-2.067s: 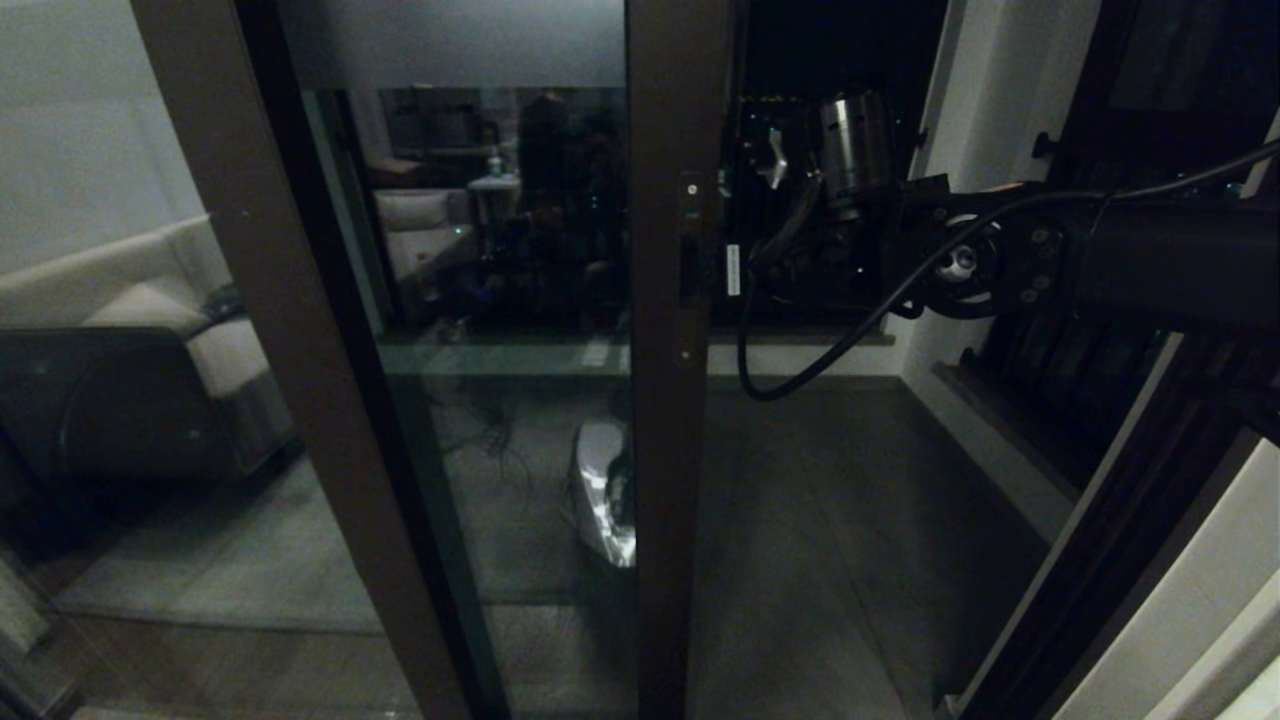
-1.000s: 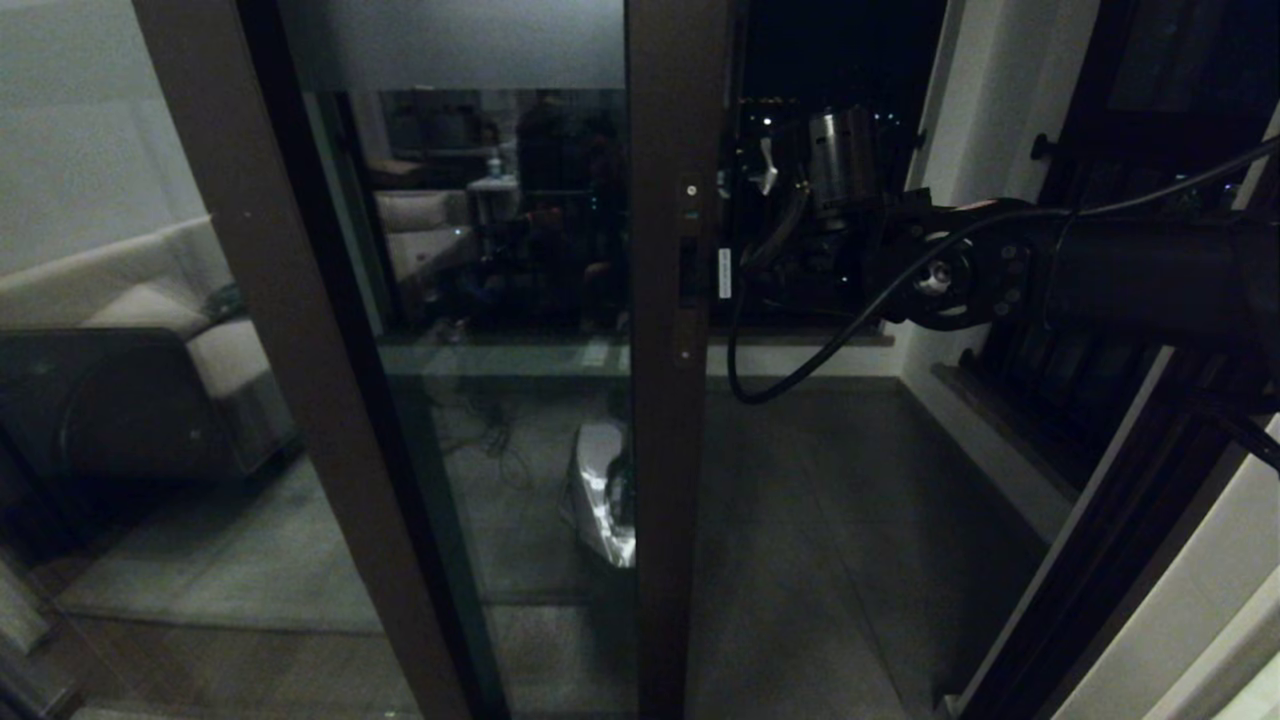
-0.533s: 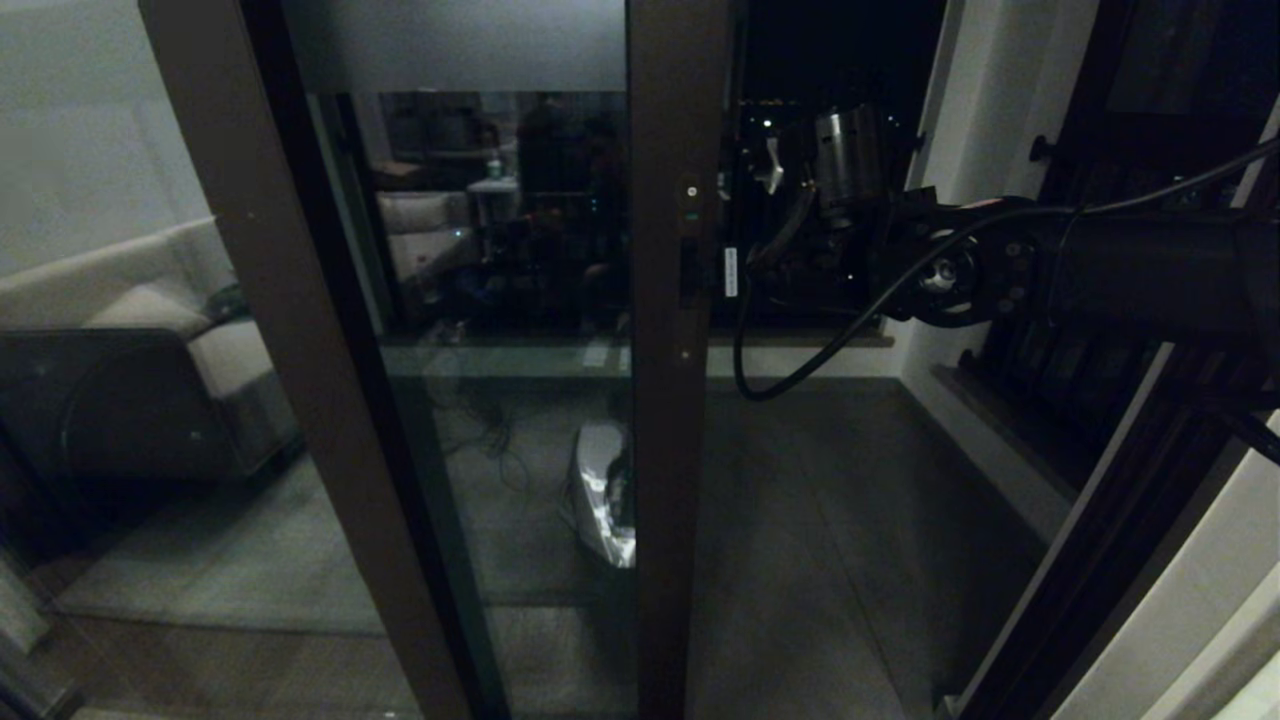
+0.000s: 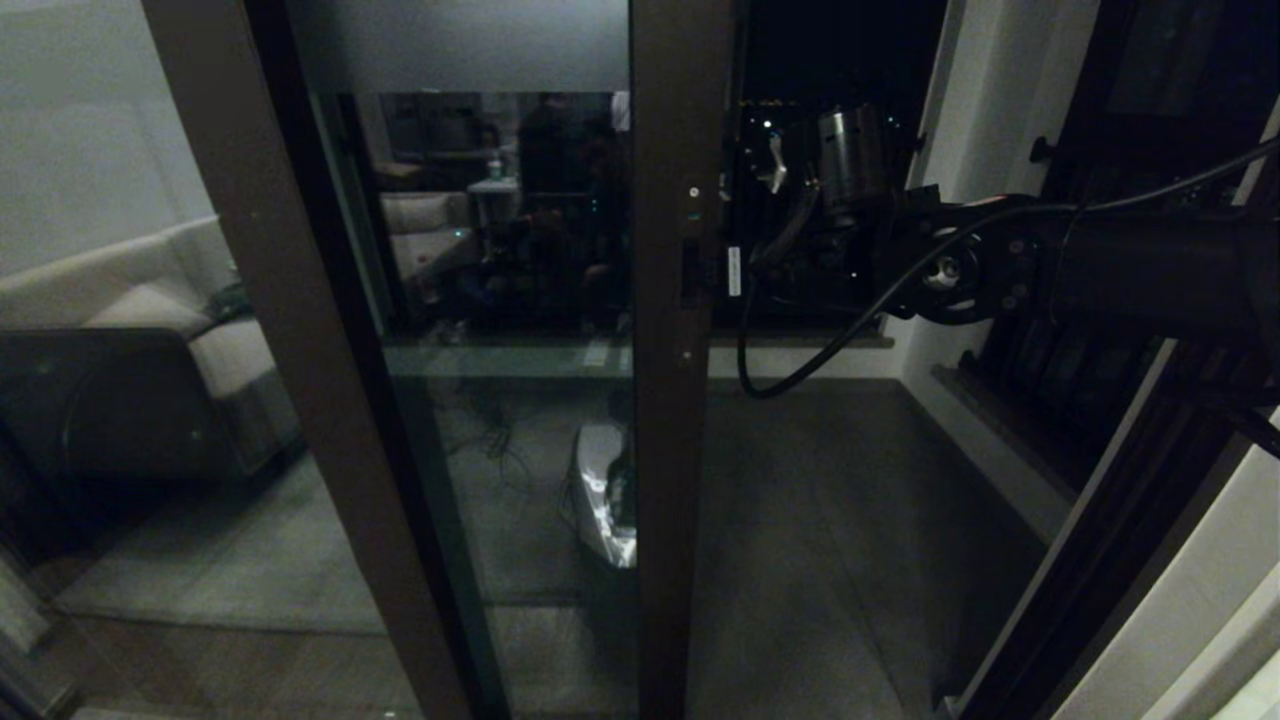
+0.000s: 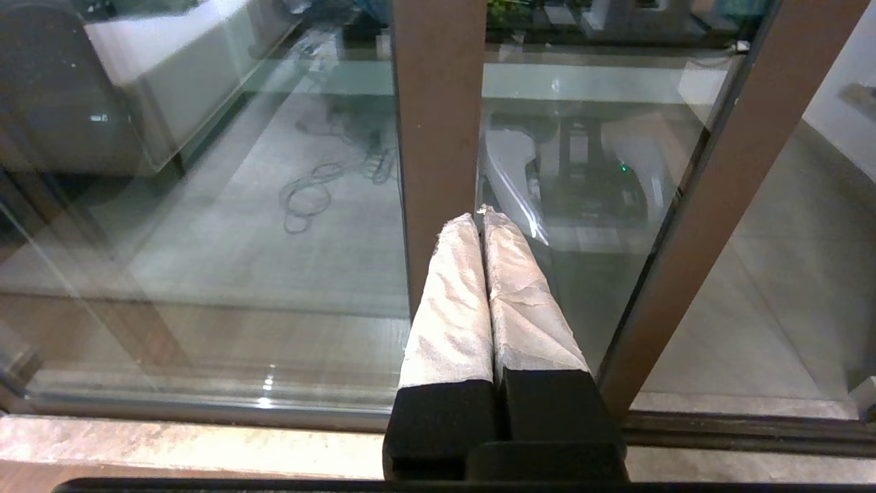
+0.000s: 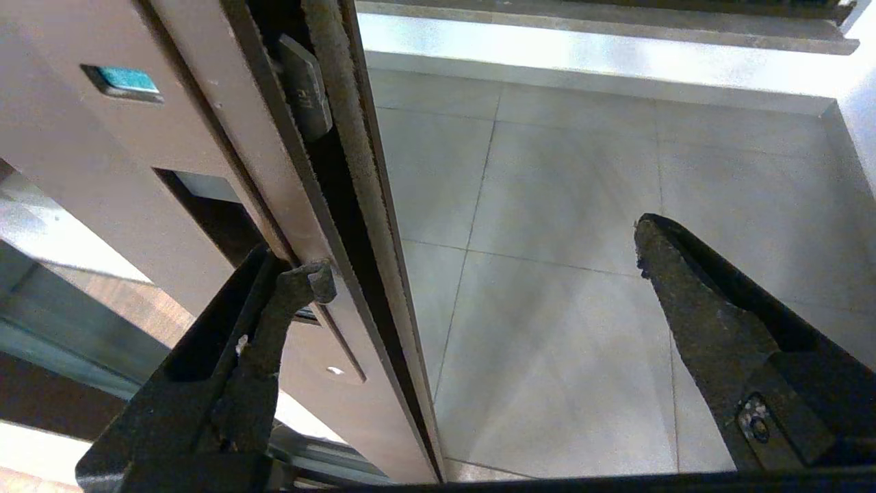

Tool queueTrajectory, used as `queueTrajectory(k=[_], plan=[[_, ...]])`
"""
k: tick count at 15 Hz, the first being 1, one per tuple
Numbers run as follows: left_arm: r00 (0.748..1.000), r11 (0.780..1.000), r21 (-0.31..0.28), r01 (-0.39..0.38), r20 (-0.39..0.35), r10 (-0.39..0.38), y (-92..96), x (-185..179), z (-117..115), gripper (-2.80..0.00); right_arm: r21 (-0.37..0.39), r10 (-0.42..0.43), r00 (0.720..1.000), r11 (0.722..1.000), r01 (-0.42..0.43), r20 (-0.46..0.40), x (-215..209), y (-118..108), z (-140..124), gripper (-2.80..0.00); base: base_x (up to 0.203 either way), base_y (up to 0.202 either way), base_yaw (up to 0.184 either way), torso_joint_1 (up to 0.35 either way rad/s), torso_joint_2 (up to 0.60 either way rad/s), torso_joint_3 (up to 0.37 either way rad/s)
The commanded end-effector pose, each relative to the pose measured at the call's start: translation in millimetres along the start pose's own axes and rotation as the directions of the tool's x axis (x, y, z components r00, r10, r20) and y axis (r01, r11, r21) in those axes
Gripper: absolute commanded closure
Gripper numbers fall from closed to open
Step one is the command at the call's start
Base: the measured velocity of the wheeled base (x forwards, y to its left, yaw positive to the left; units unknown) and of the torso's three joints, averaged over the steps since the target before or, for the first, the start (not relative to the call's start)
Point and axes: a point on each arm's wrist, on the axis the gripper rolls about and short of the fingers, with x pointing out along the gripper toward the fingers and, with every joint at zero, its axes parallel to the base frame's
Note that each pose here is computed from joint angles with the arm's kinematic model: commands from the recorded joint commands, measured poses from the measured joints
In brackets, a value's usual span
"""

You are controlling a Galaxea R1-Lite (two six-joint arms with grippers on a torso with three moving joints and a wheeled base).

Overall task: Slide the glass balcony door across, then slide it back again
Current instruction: Close the slid door

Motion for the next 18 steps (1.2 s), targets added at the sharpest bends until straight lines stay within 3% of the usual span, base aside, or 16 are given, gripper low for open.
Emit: queueTrajectory(k=[1,18], plan=[[1.0,1.0,0.0,-0.001,0.0,0.001,0.0,0.0,0.0,0.0,0.007,-0.019,1.0,1.0,0.019,0.012,-1.7,-6.7,4.3,-2.8,0.0,0.0,0.0,0.0,0.0,0.0],[1.0,1.0,0.0,-0.001,-0.001,0.001,0.0,0.0,-0.2,0.0,0.003,-0.077,0.997,0.997,0.077,0.014,-7.3,-34.6,11.6,-2.8,0.0,0.0,0.0,0.0,0.0,0.0]])
